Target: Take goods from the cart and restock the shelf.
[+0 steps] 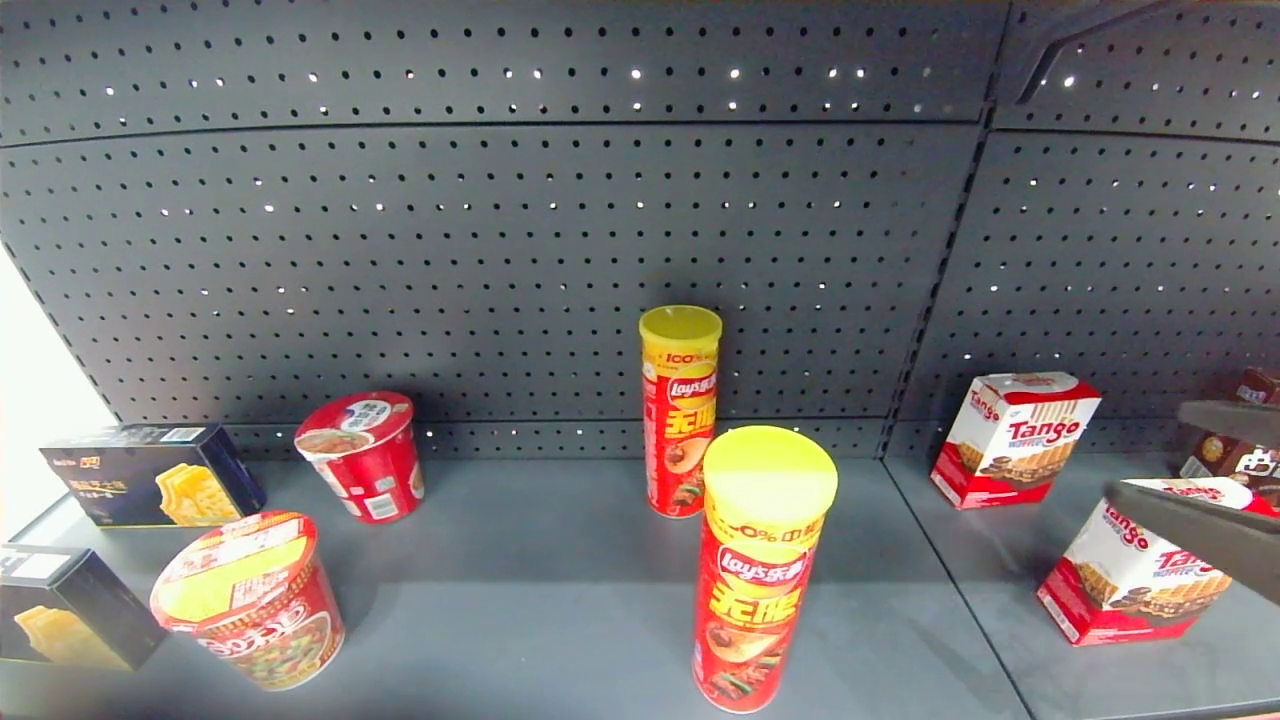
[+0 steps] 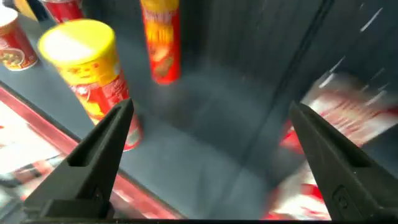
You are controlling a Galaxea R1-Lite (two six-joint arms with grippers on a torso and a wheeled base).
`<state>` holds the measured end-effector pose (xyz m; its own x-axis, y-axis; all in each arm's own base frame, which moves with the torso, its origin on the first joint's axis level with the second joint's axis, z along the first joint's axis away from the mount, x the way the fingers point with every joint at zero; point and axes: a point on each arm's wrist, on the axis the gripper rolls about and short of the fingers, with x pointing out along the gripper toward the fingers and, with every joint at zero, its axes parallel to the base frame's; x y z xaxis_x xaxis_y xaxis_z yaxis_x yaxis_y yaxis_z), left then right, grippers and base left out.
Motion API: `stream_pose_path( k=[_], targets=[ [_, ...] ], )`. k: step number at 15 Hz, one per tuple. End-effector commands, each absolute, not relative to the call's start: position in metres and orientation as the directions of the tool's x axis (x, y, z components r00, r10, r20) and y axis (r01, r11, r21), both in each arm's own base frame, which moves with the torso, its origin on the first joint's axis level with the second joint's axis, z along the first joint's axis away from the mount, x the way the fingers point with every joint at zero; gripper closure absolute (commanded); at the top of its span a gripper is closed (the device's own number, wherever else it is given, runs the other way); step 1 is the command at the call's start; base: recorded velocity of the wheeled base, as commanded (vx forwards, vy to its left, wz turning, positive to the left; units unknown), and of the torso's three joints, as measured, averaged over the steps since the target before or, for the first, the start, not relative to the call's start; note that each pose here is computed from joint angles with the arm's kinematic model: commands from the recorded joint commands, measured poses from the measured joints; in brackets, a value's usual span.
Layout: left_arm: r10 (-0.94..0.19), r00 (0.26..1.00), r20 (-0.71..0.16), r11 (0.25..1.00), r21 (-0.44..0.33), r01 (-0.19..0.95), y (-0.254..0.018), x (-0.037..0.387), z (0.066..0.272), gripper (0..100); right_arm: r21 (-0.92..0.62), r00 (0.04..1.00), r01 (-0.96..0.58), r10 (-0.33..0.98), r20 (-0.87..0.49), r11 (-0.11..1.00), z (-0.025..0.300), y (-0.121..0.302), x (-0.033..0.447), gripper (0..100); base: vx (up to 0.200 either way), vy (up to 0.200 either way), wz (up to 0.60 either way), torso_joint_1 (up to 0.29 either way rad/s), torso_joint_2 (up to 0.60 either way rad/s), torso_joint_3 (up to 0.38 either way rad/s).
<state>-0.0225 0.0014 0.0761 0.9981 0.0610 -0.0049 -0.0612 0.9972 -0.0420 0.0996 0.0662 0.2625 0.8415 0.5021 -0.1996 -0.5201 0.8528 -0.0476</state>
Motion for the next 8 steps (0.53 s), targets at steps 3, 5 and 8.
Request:
stream_pose_path(
  k=[3,5,8],
  targets=[
    [0.061,0.998,-0.008,0.997,-0.042,-0.062,0.001,-0.022,0.076,0,0.081,0.810,-0.423,0.417,-0.412,0.902,0.250,0.125,0.128,0,0.000,0.000,0.00,0.000,0.00,0.000],
    [0.061,0.998,-0.008,0.997,-0.042,-0.062,0.001,-0.022,0.076,0,0.101,0.803,-0.360,0.363,-0.472,0.928,0.239,0.130,0.126,0,0.000,0.000,0.00,0.000,0.00,0.000],
    [0.061,0.998,-0.008,0.997,-0.042,-0.062,0.001,-0.022,0.076,0,0.084,0.773,-0.295,0.290,-0.564,0.952,0.210,0.134,0.128,0,0.000,0.000,0.00,0.000,0.00,0.000]
  ],
)
